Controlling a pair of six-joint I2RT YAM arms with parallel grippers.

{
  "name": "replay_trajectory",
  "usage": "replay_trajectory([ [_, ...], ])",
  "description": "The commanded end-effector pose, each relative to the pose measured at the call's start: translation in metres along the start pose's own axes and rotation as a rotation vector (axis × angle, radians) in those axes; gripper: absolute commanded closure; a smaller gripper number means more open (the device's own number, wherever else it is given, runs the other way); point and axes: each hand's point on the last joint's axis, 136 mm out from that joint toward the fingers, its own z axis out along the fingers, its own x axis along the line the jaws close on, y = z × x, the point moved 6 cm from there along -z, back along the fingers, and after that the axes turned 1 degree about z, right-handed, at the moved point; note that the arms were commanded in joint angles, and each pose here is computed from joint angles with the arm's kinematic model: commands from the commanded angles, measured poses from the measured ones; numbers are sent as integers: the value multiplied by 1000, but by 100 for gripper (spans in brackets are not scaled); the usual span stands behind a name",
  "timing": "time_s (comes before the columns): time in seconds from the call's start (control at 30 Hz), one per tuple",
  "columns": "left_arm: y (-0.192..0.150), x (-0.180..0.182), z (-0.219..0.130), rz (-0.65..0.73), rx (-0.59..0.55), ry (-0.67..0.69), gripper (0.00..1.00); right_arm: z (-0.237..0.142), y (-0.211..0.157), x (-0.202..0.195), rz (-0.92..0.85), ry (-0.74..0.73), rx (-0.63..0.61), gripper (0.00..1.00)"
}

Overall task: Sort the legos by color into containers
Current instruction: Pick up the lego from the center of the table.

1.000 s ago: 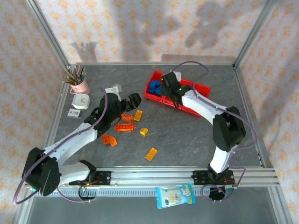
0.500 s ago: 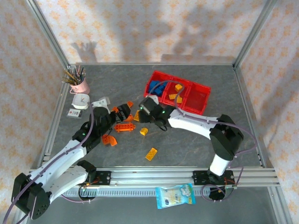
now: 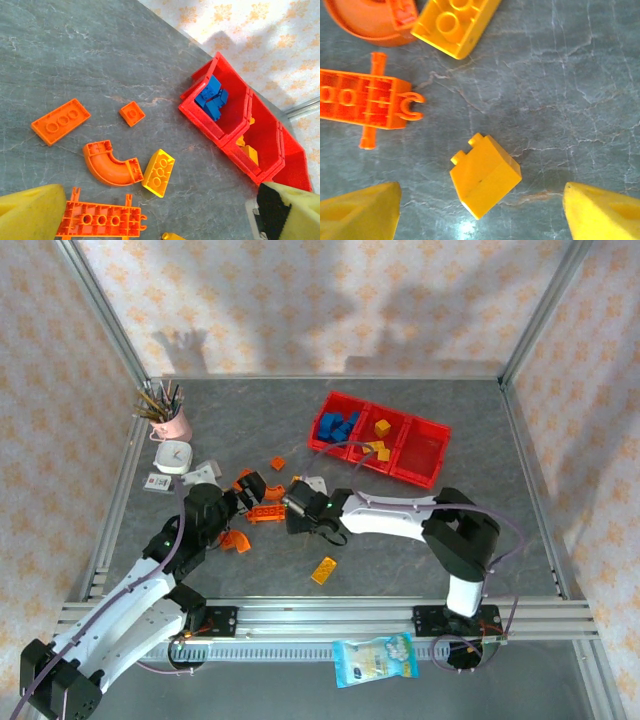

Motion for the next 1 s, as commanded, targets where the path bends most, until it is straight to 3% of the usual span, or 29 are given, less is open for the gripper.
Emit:
replay_trajectory([
  [0.0,1,5,1,-16,-9,26,1,5,7,-2,86,-58,-38,21],
  [0.47,0,1,7,-13,8,6,1,22,-2,-8,165,-89,-40,53],
  [0.67,-1,0,7,-13,11,1,1,15,2,-9,160,-80,-63,67],
  [0.97,3,-6,7,-6,14,-18,1,-21,29,-16,175,-13,-153,76],
])
